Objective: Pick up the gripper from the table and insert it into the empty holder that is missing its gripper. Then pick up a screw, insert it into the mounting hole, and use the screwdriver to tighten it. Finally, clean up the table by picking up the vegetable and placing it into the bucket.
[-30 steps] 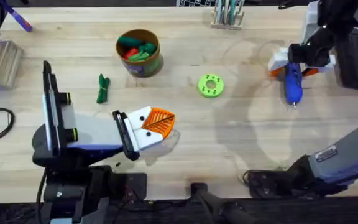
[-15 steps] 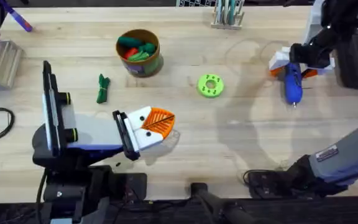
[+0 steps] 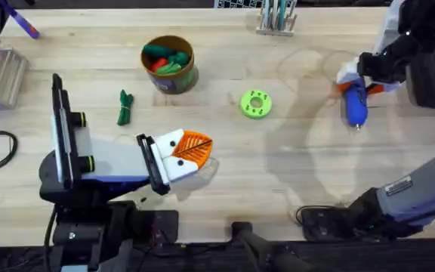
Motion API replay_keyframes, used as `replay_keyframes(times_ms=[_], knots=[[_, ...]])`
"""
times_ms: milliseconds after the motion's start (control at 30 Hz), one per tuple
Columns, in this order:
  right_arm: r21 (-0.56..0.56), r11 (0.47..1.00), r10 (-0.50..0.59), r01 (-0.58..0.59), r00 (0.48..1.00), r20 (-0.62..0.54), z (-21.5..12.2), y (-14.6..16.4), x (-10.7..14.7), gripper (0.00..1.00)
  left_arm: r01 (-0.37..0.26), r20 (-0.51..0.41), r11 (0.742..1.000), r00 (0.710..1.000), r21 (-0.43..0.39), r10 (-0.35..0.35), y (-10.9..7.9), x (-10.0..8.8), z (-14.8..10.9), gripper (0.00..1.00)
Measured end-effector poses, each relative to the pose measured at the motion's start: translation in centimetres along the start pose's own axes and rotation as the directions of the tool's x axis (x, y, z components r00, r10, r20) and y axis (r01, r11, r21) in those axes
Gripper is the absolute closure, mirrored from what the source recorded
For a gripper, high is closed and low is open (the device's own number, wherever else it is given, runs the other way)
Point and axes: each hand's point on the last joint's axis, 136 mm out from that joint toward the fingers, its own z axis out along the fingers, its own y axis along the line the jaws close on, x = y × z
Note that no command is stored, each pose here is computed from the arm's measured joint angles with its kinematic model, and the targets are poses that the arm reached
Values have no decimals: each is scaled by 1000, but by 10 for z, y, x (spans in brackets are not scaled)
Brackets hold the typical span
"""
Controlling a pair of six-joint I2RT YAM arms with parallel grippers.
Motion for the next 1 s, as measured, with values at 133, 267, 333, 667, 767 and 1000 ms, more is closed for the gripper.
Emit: replay_keyframes(times_ms=[133, 267, 333, 667, 767, 1000], knots=[[3, 1000, 2, -2, 1000, 0, 1, -2, 0, 902, 0, 0, 1000, 1000, 0, 0, 0, 0, 0, 996], [0, 1000, 10, -10, 1000, -3, 2, -2, 0, 976, 0, 0, 1000, 1000, 0, 0, 0, 0, 0, 996], [0, 1000, 10, -10, 1000, -2, 2, -2, 0, 976, 0, 0, 1000, 1000, 0, 0, 0, 0, 0, 996], [-25, 1000, 14, -14, 1000, -3, 1, 2, 0, 976, 0, 0, 1000, 1000, 0, 0, 0, 0, 0, 996], [-76, 997, 14, -14, 1000, 2, -3, 11, -2, 976, 0, 0, 1000, 1000, 0, 0, 0, 0, 0, 996], [-154, 988, 2, 32, 977, 213, -80, 36, -32, 976, 0, 0, 1000, 1000, 0, 0, 0, 0, 0, 996]])
